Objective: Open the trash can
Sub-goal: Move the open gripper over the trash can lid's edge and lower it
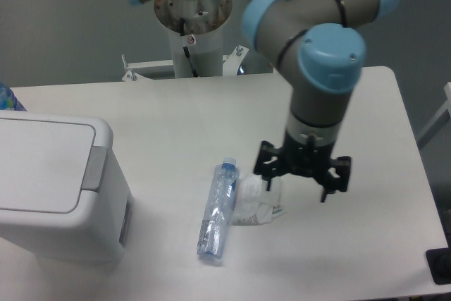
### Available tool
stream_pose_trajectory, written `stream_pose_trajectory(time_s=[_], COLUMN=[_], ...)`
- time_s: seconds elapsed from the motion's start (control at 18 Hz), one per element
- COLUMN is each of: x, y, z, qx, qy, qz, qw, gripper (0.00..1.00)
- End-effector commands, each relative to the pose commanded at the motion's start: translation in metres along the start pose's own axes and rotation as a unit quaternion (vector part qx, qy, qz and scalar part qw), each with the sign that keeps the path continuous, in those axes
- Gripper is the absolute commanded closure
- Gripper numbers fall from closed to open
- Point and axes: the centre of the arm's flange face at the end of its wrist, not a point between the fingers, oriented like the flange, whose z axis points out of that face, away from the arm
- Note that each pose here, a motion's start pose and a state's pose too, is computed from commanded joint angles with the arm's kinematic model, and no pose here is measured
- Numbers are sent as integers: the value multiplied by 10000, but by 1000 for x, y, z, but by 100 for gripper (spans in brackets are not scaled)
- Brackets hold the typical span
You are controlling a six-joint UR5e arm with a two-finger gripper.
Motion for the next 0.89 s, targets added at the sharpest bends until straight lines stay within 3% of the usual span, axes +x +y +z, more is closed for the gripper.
stream_pose_trajectory(time_s=[0.33, 0.61, 0.89], x=[65, 119, 147], y=[-21, -30, -20], z=[-15, -30, -26], qx=[305, 597, 488], qy=[381, 1046, 1198], qz=[-54, -417, -513], qw=[9988, 9918, 9903], gripper=[0, 0, 0])
